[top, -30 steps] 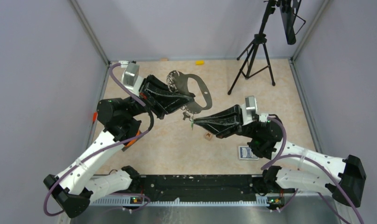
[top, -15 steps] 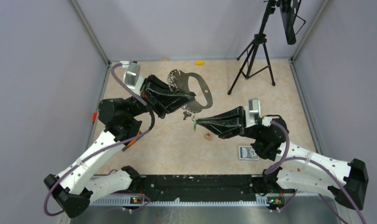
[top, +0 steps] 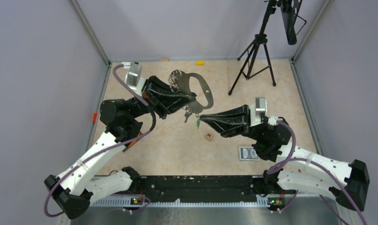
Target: Remove the keys from the keyring
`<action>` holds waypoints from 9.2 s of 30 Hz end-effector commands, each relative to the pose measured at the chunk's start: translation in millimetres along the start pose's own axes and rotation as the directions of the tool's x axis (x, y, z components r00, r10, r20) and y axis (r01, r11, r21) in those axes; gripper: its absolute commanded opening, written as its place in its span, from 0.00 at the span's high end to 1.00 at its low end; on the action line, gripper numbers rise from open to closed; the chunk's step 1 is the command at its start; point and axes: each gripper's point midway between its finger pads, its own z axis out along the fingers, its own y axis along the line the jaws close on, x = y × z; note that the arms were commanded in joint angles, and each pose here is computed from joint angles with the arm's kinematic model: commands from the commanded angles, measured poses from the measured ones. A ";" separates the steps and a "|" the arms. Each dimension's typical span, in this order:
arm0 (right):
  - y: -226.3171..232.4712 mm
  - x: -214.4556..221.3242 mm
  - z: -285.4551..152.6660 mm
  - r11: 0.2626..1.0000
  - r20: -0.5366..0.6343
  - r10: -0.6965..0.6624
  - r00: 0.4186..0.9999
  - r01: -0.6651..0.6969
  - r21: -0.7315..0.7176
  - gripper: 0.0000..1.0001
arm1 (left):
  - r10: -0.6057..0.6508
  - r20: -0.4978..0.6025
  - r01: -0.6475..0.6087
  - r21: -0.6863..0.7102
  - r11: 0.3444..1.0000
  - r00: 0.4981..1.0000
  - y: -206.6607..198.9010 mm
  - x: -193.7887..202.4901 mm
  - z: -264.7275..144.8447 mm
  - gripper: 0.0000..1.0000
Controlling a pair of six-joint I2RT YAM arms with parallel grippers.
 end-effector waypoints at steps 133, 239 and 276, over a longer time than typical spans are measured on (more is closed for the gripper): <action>-59.7 54.0 18.2 0.933 -0.145 -0.245 0.959 0.273 0.235 0.73 | 0.129 0.183 -0.035 -0.445 0.895 0.975 58.4 -37.7 -32.8 1.00; -53.2 -34.2 -18.2 0.877 0.105 -0.354 0.929 0.291 0.382 1.00 | 0.062 0.185 0.044 -0.519 0.854 0.981 70.1 -23.1 -48.8 1.00; -20.0 10.4 -12.5 0.929 -0.056 -0.344 0.937 0.348 0.122 1.00 | 0.054 0.171 0.038 -0.495 0.868 0.984 68.6 -25.0 -40.0 1.00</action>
